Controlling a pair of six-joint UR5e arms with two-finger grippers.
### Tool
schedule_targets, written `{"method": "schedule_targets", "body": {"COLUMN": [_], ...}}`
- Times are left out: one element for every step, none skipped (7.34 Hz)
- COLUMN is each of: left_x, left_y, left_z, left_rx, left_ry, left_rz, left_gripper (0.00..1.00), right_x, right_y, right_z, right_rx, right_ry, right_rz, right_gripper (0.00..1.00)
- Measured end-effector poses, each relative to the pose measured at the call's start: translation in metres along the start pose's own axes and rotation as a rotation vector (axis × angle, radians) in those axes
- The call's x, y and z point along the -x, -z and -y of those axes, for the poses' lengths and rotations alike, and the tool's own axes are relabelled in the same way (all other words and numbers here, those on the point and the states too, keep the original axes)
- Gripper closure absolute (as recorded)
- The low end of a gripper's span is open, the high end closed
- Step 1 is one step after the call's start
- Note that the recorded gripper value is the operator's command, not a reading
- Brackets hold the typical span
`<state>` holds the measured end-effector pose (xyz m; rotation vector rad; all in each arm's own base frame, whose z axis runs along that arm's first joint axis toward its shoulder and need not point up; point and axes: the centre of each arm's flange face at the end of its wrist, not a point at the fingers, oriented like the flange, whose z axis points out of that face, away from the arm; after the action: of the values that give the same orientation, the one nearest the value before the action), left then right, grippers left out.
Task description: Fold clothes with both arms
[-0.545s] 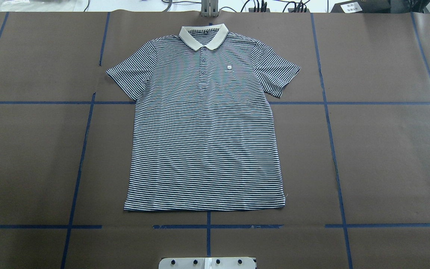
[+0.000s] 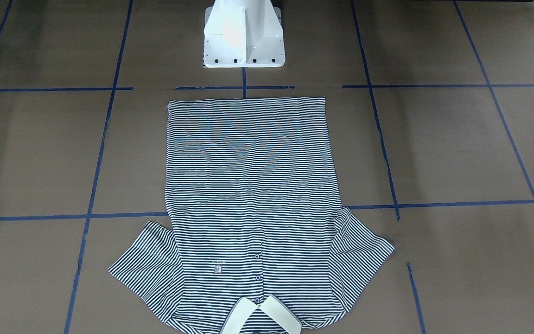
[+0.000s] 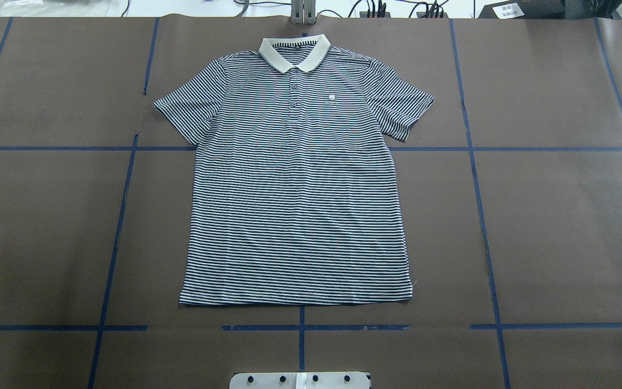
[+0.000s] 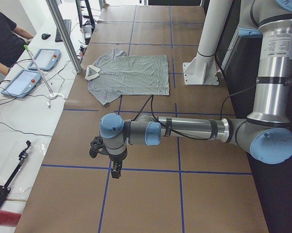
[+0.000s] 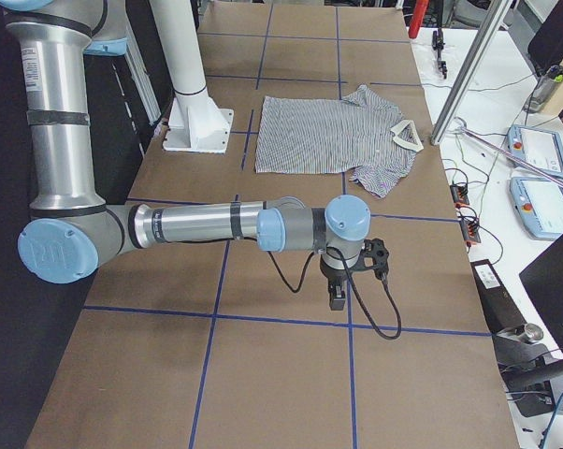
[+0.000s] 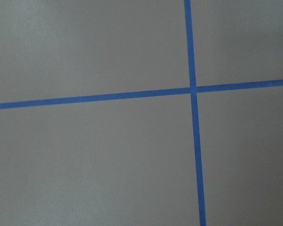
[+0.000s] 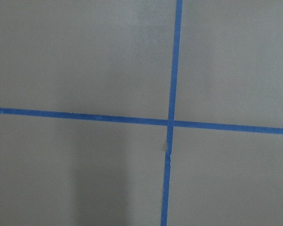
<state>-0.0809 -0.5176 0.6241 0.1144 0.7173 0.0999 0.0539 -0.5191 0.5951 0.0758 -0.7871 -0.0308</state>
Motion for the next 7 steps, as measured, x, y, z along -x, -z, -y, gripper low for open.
{"method": "schedule_targets", "body": {"left_x": [-0.019,-0.042,-0.065,-0.081,-0.095,-0.109,-0.126], "left_y": [0.024,0.052,0.077,0.090,0.089,0.077,0.067], "left_z": [0.031,0.062,0.083,0.094,0.101,0.108,0.118], "left_rx": [-0.052,-0.109,-0.172,-0.240,-0.296,-0.319,-0.330], "left_ry": [-0.047,-0.101,-0.163,-0.233,-0.297,-0.328,-0.350], "left_rz": [0.005,0.007,0.004,0.000,-0.008,-0.021,-0.035], "left_gripper": [0.00,0.00,0.00,0.00,0.00,0.00,0.00], "right_x": [0.017,0.049,0.091,0.138,0.179,0.211,0.237], "right_y": [0.006,0.011,0.011,0.000,-0.012,-0.028,-0.050], "right_z": [0.015,0.039,0.066,0.085,0.099,0.114,0.130], "right_rx": [-0.016,-0.031,-0.039,-0.041,-0.060,-0.092,-0.141], "right_ry": [-0.015,-0.011,0.028,0.090,0.135,0.147,0.147], "right_rz": [0.003,0.010,0.021,0.036,0.058,0.083,0.089], "right_gripper": [0.00,0.00,0.00,0.00,0.00,0.00,0.00]}}
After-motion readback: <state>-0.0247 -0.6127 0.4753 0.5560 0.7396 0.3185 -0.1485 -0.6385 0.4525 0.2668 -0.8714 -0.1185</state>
